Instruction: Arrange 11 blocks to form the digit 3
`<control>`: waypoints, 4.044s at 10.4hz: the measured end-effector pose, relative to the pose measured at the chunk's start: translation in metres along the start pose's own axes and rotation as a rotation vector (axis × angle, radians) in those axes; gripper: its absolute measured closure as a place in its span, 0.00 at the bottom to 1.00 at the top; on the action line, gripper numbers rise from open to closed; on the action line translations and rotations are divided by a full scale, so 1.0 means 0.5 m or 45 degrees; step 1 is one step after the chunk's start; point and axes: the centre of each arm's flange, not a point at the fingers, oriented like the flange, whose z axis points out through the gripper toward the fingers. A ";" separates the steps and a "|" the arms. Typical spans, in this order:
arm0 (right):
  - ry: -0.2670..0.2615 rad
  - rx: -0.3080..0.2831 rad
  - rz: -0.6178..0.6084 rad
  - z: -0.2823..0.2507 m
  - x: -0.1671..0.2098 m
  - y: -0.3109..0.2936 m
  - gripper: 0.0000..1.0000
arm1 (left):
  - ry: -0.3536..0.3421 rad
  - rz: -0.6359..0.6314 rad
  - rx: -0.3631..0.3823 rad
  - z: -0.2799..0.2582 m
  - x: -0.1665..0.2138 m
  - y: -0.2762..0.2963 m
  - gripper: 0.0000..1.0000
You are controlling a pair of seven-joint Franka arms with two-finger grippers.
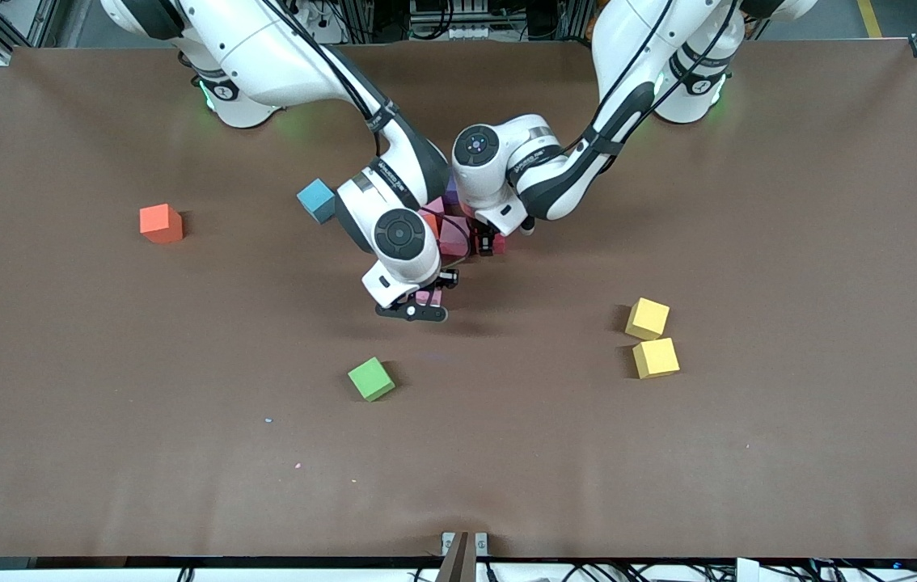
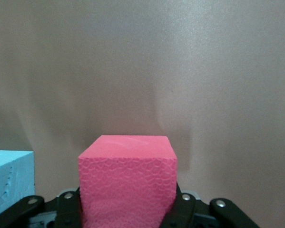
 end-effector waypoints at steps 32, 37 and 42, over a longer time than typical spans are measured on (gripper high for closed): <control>0.038 0.015 -0.028 -0.208 0.039 0.066 0.00 | 0.003 0.038 -0.047 -0.006 -0.032 -0.010 0.00; 0.016 0.025 0.135 -0.275 0.172 0.280 0.00 | -0.028 0.053 -0.131 -0.139 -0.013 -0.010 0.00; -0.037 0.030 0.028 -0.409 0.214 0.511 0.00 | -0.052 0.130 -0.141 -0.228 0.140 0.119 0.00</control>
